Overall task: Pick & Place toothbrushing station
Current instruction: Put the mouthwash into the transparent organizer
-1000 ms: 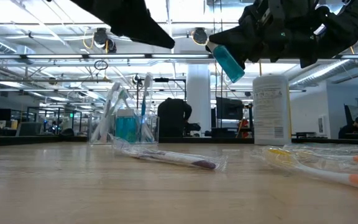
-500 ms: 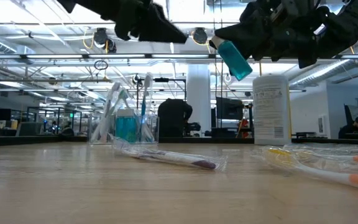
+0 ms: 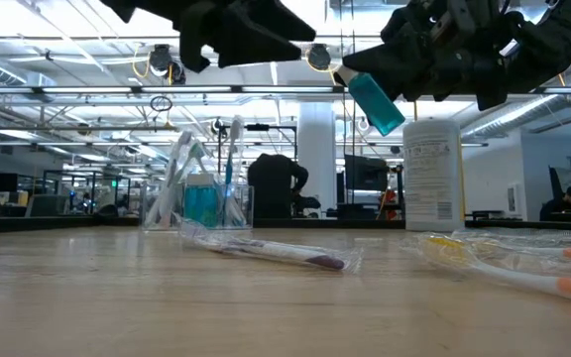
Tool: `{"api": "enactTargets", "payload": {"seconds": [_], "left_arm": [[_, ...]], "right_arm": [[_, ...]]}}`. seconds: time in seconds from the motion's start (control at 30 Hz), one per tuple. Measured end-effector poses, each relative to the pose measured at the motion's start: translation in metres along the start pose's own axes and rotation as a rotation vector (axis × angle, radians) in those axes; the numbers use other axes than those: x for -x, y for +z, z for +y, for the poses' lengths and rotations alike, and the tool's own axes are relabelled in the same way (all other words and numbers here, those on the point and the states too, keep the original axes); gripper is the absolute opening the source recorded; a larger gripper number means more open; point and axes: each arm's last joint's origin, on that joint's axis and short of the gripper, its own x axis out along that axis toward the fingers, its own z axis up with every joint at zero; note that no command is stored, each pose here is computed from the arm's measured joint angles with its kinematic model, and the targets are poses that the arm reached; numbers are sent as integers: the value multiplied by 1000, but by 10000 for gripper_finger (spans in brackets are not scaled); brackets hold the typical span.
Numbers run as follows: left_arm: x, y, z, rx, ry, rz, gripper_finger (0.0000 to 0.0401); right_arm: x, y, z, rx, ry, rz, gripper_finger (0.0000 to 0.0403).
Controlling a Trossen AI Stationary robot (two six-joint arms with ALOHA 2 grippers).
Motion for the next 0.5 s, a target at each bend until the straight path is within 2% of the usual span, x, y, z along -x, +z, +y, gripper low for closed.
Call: {"api": "enactTargets", "payload": {"seconds": [0.1, 0.17, 0.27, 0.5], "left_arm": [[-9, -4, 2, 11, -41, 19, 296], [-19, -4, 7, -27, -44, 37, 297], [-33, 0, 16, -82, -44, 68, 292], [-60, 8, 27, -127, -74, 130, 273]], "right_arm": [[0, 0, 0, 20, 0, 0, 100], [0, 0, 0, 23, -1, -1, 100], [0, -1, 0, 17, -3, 9, 100], [0, -6, -2, -10, -14, 63, 100]]}}
